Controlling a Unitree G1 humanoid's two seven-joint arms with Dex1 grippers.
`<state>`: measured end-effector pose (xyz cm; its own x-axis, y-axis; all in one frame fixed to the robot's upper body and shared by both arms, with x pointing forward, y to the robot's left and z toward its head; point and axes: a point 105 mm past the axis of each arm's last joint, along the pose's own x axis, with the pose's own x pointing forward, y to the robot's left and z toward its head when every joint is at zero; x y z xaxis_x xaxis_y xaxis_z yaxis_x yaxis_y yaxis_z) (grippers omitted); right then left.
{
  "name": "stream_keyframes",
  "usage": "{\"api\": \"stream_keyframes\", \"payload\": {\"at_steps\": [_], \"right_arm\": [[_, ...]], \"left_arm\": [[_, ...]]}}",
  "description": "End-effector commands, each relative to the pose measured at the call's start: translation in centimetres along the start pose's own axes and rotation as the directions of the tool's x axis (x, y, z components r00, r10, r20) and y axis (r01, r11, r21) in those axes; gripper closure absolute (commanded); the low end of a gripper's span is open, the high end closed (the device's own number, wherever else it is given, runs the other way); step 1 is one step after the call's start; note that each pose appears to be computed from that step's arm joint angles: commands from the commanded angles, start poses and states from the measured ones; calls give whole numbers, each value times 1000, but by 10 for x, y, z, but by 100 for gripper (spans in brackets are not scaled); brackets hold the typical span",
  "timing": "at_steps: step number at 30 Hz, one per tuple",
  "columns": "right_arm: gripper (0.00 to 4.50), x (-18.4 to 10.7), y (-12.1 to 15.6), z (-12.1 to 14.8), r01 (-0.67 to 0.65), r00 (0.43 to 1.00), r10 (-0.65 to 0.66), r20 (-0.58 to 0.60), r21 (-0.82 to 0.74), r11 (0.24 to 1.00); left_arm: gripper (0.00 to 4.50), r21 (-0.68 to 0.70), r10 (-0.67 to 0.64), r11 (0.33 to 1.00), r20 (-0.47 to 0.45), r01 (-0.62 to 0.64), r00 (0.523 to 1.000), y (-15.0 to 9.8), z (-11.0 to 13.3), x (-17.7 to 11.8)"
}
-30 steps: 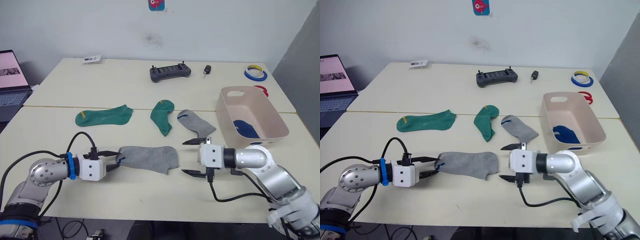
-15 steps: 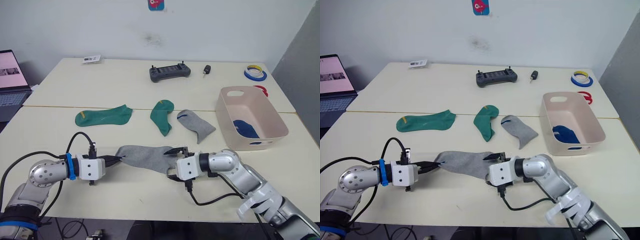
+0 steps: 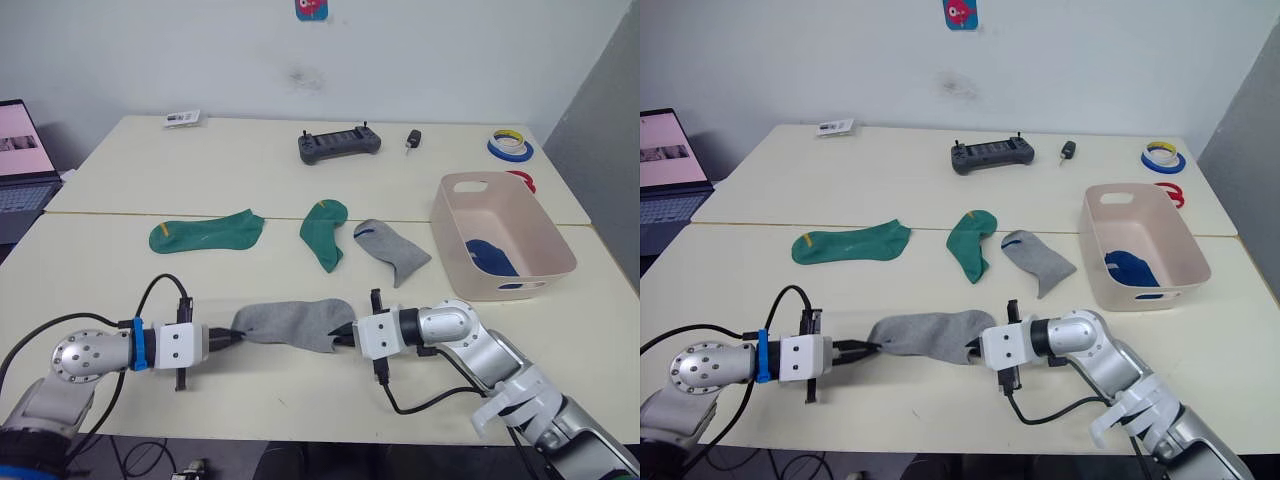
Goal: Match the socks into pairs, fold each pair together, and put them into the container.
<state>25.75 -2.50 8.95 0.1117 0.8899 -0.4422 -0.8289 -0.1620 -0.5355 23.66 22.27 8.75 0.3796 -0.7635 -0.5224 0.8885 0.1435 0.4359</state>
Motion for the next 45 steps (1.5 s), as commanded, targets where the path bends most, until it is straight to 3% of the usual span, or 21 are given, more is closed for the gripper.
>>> {"api": "stream_keyframes", "payload": {"at_steps": [1, 4, 7, 12, 18, 24, 32, 37, 43, 45], "right_arm": [[446, -19, 8, 21, -44, 996, 38, 84, 69, 997], [446, -36, 24, 34, -133, 986, 108, 131, 202, 970], [446, -56, 45, 53, -284, 954, 223, 200, 371, 884], [446, -70, 56, 67, -375, 927, 280, 251, 560, 739], [446, -48, 40, 24, -135, 989, 133, 63, 740, 659], [446, -37, 26, -2, 16, 998, 34, -50, 766, 643], [446, -42, 5, -17, 123, 992, -71, -101, 773, 623], [446, -45, 1, -21, 151, 989, -92, -120, 776, 612], [446, -47, -6, -25, 206, 978, -148, -147, 796, 569], [399, -48, -8, -25, 217, 975, -160, -153, 801, 559]], "left_arm": [[450, -189, -146, 970, 38, 151, 989, -18, 30, -7], [450, -355, -291, 887, 66, 295, 955, -41, 47, -17], [450, -503, -414, 761, 110, 409, 904, -60, 60, -31], [450, -661, -452, 615, 151, 430, 879, -65, 63, -38], [450, -730, -374, 617, 56, 294, 926, -48, 26, -10], [450, -745, -324, 628, 11, 224, 946, -23, 8, 17], [450, -732, -257, 666, -42, 146, 965, 24, -1, 36], [450, -704, -262, 698, -80, 132, 962, 33, -8, 46], [450, -696, -248, 704, -57, 140, 967, 38, -4, 53], [450, -708, -243, 691, -44, 142, 969, 39, -2, 53]]}}
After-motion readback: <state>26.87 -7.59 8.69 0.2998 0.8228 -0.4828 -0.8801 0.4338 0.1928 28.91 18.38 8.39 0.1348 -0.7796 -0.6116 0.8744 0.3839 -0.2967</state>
